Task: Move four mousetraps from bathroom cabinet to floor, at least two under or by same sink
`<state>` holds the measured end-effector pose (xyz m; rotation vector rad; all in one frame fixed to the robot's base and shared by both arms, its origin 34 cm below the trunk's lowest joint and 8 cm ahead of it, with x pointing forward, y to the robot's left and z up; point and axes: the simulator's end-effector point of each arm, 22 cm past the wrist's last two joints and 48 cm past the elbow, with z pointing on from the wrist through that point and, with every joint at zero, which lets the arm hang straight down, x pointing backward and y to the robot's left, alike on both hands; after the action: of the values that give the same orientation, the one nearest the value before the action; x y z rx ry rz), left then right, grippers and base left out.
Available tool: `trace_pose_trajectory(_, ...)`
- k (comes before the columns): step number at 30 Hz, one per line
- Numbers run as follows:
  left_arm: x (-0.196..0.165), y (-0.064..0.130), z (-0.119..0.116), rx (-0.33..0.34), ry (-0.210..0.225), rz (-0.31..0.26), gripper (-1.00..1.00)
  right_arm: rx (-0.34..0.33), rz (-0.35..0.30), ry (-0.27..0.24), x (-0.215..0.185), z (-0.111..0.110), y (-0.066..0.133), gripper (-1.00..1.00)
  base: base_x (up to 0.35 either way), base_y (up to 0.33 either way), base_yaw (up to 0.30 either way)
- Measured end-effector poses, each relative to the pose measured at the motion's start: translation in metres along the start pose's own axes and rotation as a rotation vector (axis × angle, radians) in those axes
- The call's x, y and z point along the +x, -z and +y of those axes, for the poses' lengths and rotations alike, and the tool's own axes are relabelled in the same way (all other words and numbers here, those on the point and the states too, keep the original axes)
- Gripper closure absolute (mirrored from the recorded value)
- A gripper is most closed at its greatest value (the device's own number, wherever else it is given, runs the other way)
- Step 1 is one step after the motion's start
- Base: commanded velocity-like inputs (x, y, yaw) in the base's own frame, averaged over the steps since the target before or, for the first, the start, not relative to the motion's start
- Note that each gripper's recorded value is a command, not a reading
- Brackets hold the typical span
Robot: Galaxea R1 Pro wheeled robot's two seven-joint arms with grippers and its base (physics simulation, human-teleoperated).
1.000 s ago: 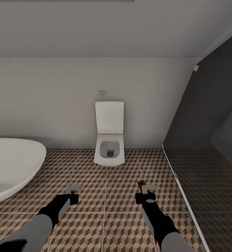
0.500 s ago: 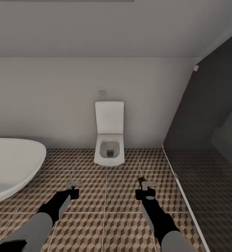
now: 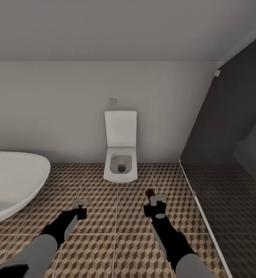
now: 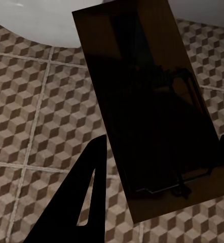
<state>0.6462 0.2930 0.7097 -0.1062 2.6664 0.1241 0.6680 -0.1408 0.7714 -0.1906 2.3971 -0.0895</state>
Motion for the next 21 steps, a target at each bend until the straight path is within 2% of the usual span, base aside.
trace_pose_trajectory(2,-0.001,-0.003,0.000,0.000,0.000,-0.006,1.00,-0.001,0.002,0.001,0.002,0.001,-0.002,1.00,0.000,0.000,0.000)
trace_pose_trajectory(9,-0.017,-0.011,-0.002,0.002,0.008,-0.107,1.00,-0.005,0.012,0.001,0.009,0.002,-0.011,1.00,0.000,0.000,0.000)
trace_pose_trajectory(17,-0.013,-0.022,-0.004,0.003,0.008,-0.111,1.00,-0.006,0.024,0.002,0.017,0.004,-0.020,1.00,0.000,0.000,0.000)
trace_pose_trajectory(21,-0.010,-0.028,-0.007,0.007,-0.007,-0.107,1.00,-0.008,0.030,0.002,0.022,0.005,-0.025,1.00,0.000,0.000,0.000)
